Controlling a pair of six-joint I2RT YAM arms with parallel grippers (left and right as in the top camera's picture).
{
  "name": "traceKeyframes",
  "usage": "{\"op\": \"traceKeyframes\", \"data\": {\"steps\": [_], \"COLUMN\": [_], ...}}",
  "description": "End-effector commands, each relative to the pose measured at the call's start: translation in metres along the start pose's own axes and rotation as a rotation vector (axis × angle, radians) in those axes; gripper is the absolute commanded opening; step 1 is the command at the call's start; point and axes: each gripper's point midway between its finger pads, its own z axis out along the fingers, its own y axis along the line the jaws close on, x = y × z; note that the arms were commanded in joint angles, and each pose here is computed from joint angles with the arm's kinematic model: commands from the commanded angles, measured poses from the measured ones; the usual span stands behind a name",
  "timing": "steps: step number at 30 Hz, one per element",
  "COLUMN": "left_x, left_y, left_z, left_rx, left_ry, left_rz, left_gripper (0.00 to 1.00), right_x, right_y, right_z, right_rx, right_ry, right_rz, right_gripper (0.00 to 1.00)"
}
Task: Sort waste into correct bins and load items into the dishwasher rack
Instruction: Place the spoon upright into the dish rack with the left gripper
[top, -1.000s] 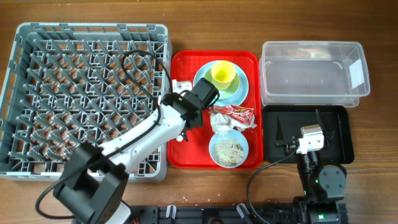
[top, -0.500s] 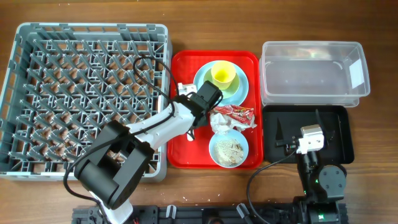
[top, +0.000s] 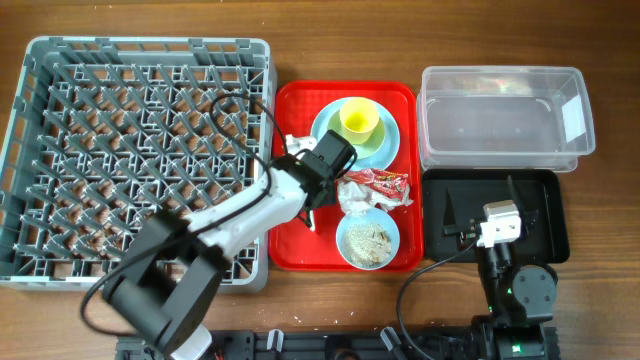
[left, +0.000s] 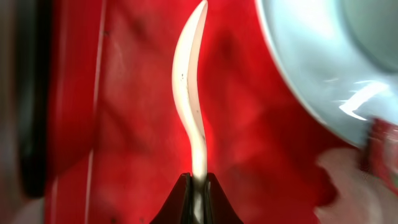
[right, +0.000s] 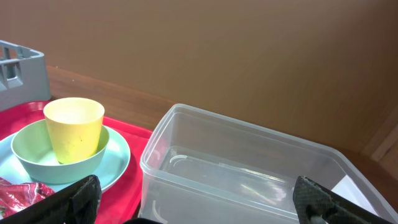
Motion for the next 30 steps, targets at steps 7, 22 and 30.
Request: {"op": "traceKeyframes", "data": {"steps": [7, 22, 30], "left_x": [-0.077, -0.077, -0.106], "left_y": [0.063, 0.166, 0.150], "left_z": [-0.141, -0.052, -0.090], "left_rx": [-0.051, -0.387, -0.297], "left_ry": [-0.435, -0.086, -0.228], "left_rz": [0.097, 0.235, 0.157], "left_gripper": [0.04, 0.06, 0.43], "right_x": [-0.001, -0.001, -0.001], "right_y": [-0.001, -0.001, -0.001], "right_z": [0.000, 0.000, 0.000], "right_rx": [0.006, 0.006, 0.006], "right_ry": [-0.004, -0.004, -0.004], "right_rz": [-0.006, -0.005, -0.005], "right_gripper": [1.00, 1.00, 1.00]}}
